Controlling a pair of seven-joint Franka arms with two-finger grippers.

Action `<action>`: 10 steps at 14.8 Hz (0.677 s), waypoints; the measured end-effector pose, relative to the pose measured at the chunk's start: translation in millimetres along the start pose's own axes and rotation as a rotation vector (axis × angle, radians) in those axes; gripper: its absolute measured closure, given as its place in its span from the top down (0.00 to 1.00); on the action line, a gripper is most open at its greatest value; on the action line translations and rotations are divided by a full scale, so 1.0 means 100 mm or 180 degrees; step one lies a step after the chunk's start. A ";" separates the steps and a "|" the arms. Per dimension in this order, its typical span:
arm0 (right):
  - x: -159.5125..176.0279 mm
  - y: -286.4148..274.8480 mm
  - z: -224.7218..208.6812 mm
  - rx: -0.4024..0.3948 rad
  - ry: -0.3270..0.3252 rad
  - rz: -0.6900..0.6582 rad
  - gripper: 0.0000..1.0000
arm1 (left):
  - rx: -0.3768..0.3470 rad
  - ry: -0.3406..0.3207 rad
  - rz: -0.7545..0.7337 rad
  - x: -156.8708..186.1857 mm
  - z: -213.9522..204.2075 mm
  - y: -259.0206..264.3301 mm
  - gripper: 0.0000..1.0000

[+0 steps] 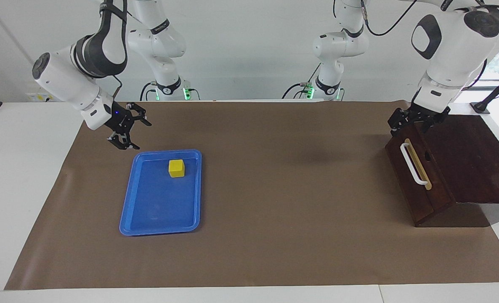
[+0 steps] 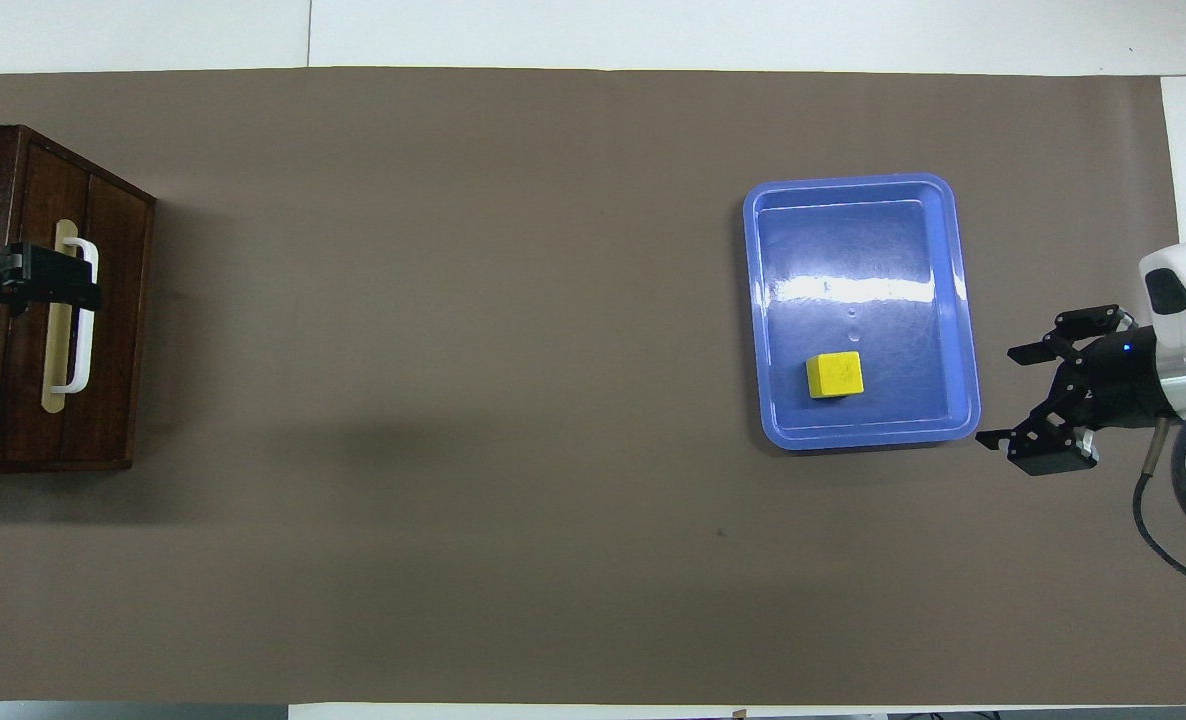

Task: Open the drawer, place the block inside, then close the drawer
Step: 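Move the right gripper toward the yellow block in the blue tray, then lower the right gripper over the block while the left gripper grips the drawer handle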

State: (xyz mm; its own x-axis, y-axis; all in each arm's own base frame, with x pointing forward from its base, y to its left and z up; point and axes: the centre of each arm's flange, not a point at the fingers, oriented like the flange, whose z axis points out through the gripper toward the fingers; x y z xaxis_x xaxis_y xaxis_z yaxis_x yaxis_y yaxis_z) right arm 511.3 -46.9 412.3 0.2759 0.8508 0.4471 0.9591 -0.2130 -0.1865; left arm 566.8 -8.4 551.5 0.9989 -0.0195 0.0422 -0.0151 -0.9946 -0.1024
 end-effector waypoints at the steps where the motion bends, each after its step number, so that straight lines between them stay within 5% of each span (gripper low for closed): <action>1: -0.05 0.07 0.13 0.0035 0.0085 -0.0158 1.00 | 0.0064 0.0009 0.0033 0.00 0.10 0.01 1.00; 6: -0.11 0.22 0.49 0.0092 0.0379 -0.0597 1.00 | 0.0528 0.0067 0.0353 0.00 0.63 0.09 1.00; 10: -0.28 0.40 0.89 0.0197 0.0606 -0.0745 1.00 | 0.0548 0.0096 0.0441 -0.02 1.00 0.10 1.00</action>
State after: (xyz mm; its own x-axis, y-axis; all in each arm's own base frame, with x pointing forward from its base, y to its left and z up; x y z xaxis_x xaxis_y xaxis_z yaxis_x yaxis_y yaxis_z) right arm 536.5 -36.8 314.0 0.0606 0.7668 0.6391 0.9939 0.0127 -0.1095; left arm 568.6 -8.3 450.9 0.9860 -0.1604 0.0453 -0.1419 -0.9503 -0.2773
